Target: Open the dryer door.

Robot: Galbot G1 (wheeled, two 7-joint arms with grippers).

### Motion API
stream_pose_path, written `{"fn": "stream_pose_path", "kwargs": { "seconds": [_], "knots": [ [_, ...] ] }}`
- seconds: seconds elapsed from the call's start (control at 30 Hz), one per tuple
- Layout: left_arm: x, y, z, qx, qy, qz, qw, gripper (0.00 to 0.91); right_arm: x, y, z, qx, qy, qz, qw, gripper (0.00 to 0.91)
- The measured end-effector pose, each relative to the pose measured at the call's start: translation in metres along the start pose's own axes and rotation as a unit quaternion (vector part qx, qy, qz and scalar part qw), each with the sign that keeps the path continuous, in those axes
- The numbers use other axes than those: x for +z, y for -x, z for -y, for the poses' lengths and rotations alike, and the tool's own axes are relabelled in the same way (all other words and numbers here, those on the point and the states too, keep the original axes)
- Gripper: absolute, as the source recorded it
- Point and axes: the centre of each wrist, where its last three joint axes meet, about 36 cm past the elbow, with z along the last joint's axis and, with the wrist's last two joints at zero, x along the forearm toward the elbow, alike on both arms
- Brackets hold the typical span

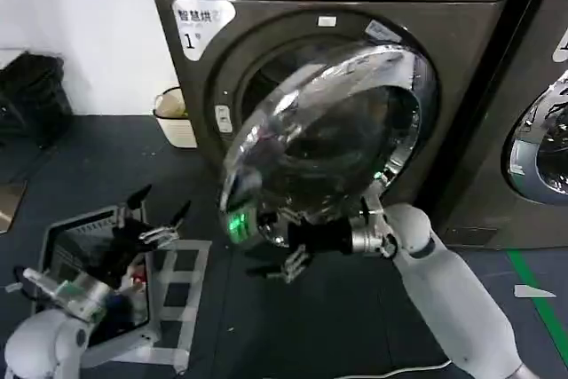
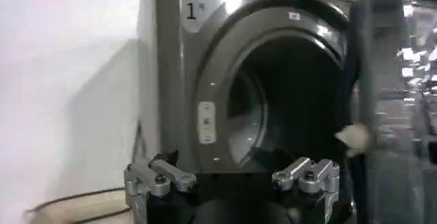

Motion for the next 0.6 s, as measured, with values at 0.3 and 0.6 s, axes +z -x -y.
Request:
{"fn": "stream_pose_path", "kwargs": {
  "seconds": [0.3, 0.6],
  "knots": [
    [-0.007, 0.036, -0.011, 0.075, -0.054, 0.003, 0.996, 0.907, 0.001, -0.02, -0.018, -0.015, -0.007, -0.006, 1.0, 0.907],
    [0.0, 0.089, -0.019, 0.17, -0.095, 0.011, 0.981, 0.907, 0.005, -0.046, -0.041, -0.011, -0.009, -0.013, 1.0, 0.907]
  ]
}}
